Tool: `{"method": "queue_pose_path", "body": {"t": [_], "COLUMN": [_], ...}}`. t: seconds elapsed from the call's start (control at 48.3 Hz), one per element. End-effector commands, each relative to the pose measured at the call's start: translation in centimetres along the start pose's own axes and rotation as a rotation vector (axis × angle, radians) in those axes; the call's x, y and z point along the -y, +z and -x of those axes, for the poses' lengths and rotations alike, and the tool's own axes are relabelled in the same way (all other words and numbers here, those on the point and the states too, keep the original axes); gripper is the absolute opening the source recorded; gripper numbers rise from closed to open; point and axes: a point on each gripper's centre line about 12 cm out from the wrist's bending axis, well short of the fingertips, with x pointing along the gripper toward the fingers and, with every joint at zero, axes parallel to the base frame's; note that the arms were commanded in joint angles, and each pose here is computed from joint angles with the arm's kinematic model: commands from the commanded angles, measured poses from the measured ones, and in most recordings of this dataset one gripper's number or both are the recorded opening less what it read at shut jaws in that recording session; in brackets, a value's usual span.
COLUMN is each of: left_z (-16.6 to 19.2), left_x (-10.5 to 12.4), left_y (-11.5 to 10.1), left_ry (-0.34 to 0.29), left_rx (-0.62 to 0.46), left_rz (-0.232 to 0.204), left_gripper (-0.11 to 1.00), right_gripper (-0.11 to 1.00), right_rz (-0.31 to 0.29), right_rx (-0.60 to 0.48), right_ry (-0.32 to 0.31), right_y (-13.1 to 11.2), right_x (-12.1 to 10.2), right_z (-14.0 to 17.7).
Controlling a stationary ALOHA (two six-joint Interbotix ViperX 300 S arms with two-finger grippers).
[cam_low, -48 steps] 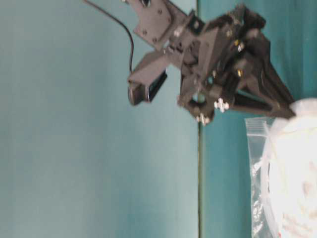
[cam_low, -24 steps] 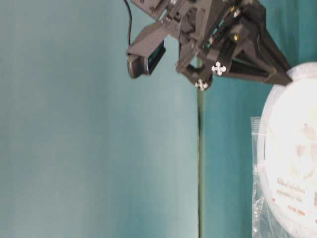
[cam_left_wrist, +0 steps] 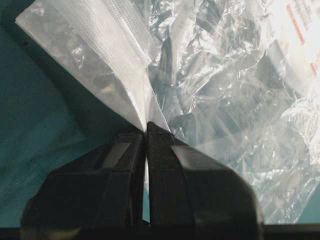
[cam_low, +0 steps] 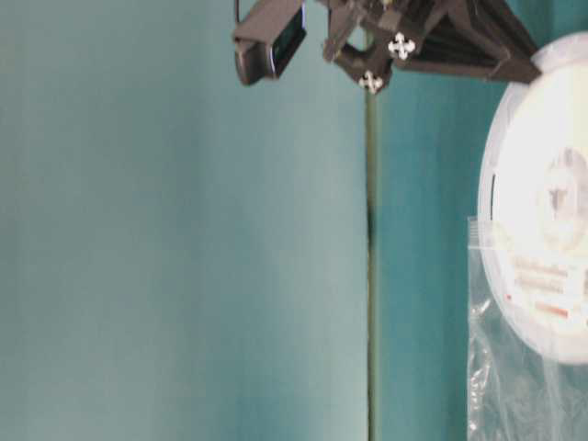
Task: Take out the reel from the clear zip bag.
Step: 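Pull the reel rightward out of the bag with the right gripper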
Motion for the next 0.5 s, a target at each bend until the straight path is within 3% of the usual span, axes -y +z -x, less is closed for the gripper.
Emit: {"method": "queue_pose_path", "body": {"t": [0.0, 0.476], "left_z": [0.0, 0.0], "left_x": [0.0, -0.1], "left_y": [-0.1, -0.2], "left_ry": [0.002, 0.007], "left_rx": [-0.005, -0.008], "left_rz": [-0.007, -0.007], "left_gripper": [-0.01, -0.01], "right_gripper": [0.14, 0.07], "right_rz": [-0.012, -0.023], "right_rx": [0.015, 0.014], "right_ry": [0.019, 0.014], "right_y": [0.1, -0.5], "right_x": [-0.1, 1.4], "right_z": [0.8, 2.4]}}
